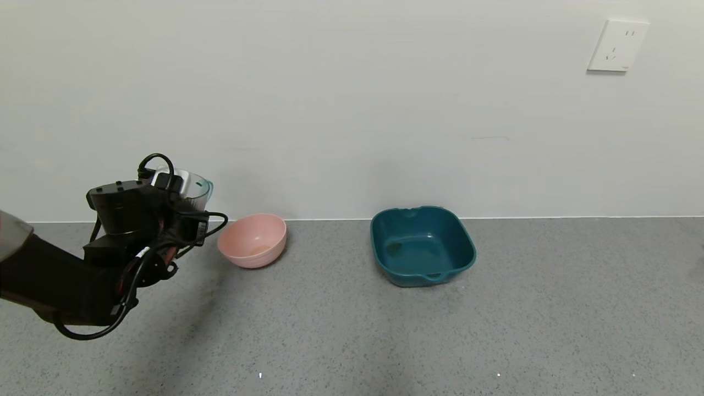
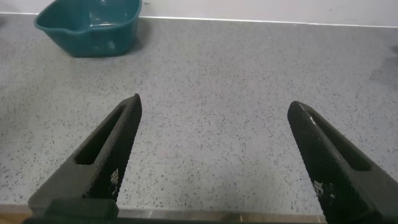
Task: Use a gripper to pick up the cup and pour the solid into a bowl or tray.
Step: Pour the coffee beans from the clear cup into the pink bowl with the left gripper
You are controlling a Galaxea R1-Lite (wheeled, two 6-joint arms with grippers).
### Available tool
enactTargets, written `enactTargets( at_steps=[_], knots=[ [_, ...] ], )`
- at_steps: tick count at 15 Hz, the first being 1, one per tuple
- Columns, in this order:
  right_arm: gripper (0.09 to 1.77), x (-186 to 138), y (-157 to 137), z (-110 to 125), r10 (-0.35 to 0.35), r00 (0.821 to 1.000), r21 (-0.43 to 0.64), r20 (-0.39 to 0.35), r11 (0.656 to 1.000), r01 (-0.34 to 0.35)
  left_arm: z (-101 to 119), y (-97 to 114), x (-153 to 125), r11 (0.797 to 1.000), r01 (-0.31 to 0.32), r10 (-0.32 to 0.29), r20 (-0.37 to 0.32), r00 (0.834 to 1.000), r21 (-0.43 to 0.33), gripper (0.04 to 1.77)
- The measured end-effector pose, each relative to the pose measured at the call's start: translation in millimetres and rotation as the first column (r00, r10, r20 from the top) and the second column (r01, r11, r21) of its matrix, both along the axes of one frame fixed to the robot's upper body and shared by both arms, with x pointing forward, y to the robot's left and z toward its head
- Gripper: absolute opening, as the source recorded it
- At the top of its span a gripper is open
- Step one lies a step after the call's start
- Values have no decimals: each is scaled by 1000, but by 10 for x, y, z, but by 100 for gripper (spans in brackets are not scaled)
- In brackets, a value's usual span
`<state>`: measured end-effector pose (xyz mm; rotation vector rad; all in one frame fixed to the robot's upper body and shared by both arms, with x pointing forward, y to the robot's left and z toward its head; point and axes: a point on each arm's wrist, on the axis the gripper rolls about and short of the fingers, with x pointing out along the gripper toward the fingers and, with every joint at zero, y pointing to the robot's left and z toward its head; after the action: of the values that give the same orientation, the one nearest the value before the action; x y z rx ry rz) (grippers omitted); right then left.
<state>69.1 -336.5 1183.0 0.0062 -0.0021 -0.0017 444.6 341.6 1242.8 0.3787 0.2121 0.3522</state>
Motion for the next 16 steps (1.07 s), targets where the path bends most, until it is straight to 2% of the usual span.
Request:
enactTargets(
  at_steps=[7,12,16],
  knots=[
    [171,0,0,0,0,1000,0,0,1000,0,-64,15,16,986,44,-30,-87,996,163,130],
    [171,0,0,0,0,1000,0,0,1000,0,-119,31,36,956,65,-21,-156,988,286,130],
    [171,0,0,0,0,1000,0,0,1000,0,-136,35,44,936,75,-10,-187,982,343,130]
  ],
)
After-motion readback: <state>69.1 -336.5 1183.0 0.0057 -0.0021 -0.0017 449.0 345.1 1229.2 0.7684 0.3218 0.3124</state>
